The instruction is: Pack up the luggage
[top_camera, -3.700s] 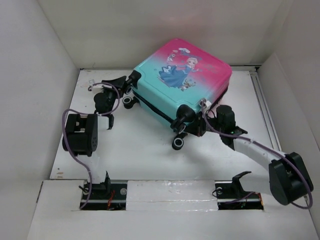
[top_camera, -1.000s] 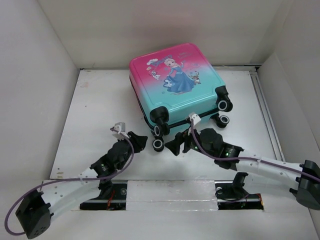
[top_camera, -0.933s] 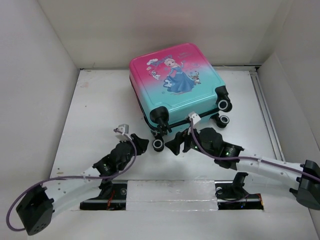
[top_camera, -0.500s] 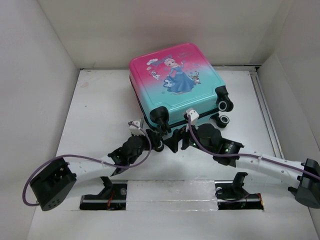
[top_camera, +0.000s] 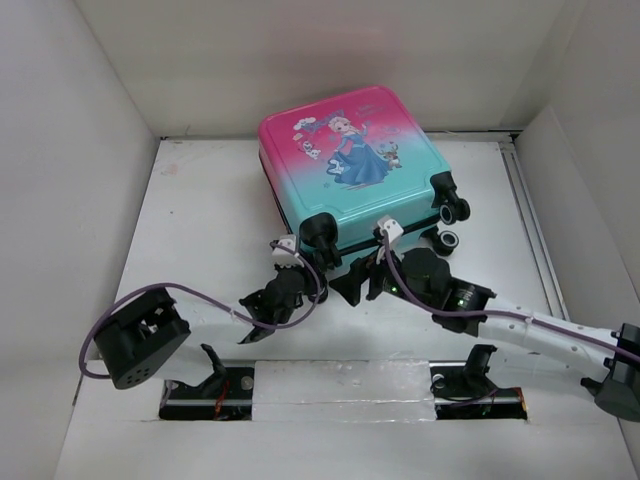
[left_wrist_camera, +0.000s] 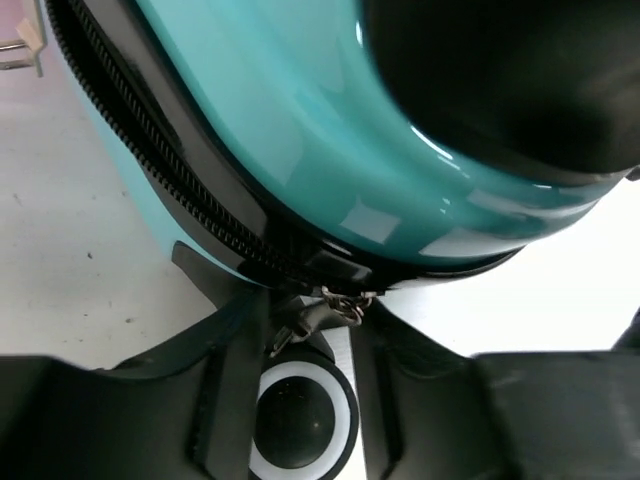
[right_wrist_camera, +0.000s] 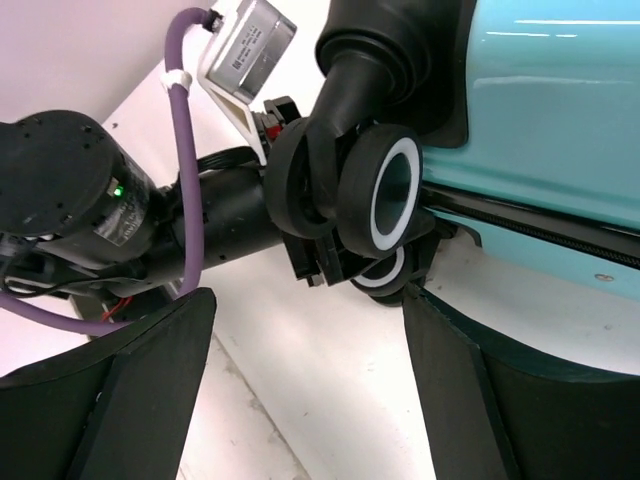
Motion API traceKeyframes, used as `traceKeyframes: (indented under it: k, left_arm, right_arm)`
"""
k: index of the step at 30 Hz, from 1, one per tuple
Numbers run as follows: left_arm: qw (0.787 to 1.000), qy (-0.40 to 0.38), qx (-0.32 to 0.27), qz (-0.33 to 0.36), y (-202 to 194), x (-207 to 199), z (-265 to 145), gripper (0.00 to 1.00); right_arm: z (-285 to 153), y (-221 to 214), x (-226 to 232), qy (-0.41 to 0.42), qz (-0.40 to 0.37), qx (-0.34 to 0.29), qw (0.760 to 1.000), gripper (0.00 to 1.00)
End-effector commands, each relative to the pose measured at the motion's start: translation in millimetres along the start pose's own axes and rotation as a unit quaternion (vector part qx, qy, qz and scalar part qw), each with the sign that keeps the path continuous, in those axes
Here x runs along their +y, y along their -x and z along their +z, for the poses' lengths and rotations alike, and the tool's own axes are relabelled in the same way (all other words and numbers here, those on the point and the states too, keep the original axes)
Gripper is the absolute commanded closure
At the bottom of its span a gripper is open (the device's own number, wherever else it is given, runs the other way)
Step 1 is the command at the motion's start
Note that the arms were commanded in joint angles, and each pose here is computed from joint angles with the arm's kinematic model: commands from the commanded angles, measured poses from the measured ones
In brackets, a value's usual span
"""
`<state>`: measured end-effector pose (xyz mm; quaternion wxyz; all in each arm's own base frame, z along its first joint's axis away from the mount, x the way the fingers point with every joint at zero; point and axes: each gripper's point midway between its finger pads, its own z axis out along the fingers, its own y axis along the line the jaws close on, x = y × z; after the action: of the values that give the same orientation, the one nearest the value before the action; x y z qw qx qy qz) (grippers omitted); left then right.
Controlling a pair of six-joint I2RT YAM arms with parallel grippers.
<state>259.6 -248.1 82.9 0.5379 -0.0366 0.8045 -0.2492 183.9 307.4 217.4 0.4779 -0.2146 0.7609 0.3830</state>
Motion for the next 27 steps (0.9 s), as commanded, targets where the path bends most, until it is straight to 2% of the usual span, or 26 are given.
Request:
traceKeyframes:
  k: [1,4,7,8,10,11,15,18,23,27]
  left_arm:
    - [0.994,0.032,-0.093,-0.038,48.2,-4.2,7.3,0.69]
    - [0.992,0.042,-0.107,-0.048,50.9,3.0,4.3,0.8]
    - [0.991,0.032,-0.12,-0.055,58.8,0.1,0.5,0.95]
    - [0.99,0.041,-0.121,-0.052,56.7,5.7,-0.4,1.0]
    - [0.989,0.038,-0.131,-0.056,64.1,6.0,-5.4,1.0]
    - [0.989,0.039,-0.13,-0.055,62.5,8.7,-7.3,1.0]
    - [0.99,0.037,-0.124,-0.058,58.1,14.2,-13.9,1.0]
    - [0.99,0.027,-0.12,-0.063,53.3,15.5,-16.8,1.0]
    - [0.991,0.019,-0.115,-0.07,48.2,16.1,-18.4,1.0]
    - [0.99,0.012,-0.115,-0.077,47.7,14.7,-19.3,1.0]
  right_arm:
    - [-6.6,14.8,8.9,0.02,-0.005,-0.024,1.0,0.2]
    - [-10.2,15.3,8.9,0.022,-0.005,-0.028,0.999,0.2]
    - [-8.1,8.7,6.0,0.019,-0.005,-0.02,1.0,0.2]
    - [-8.1,8.7,6.0,0.019,-0.005,-0.019,1.0,0.17]
    - [-1.5,9.6,6.9,0.016,-0.005,-0.014,1.0,0.14]
    - [0.3,11.6,7.9,0.016,-0.005,-0.014,1.0,0.0]
    - [14.8,23.2,10.2,0.011,-0.004,-0.013,1.0,0.0]
    - [28.6,42.0,9.2,-0.007,-0.003,-0.037,0.999,0.0]
    - [58.1,40.1,16.2,0.003,0.02,-0.031,0.999,0.0]
    - [75.7,41.7,2.4,-0.031,0.035,-0.059,0.997,0.0]
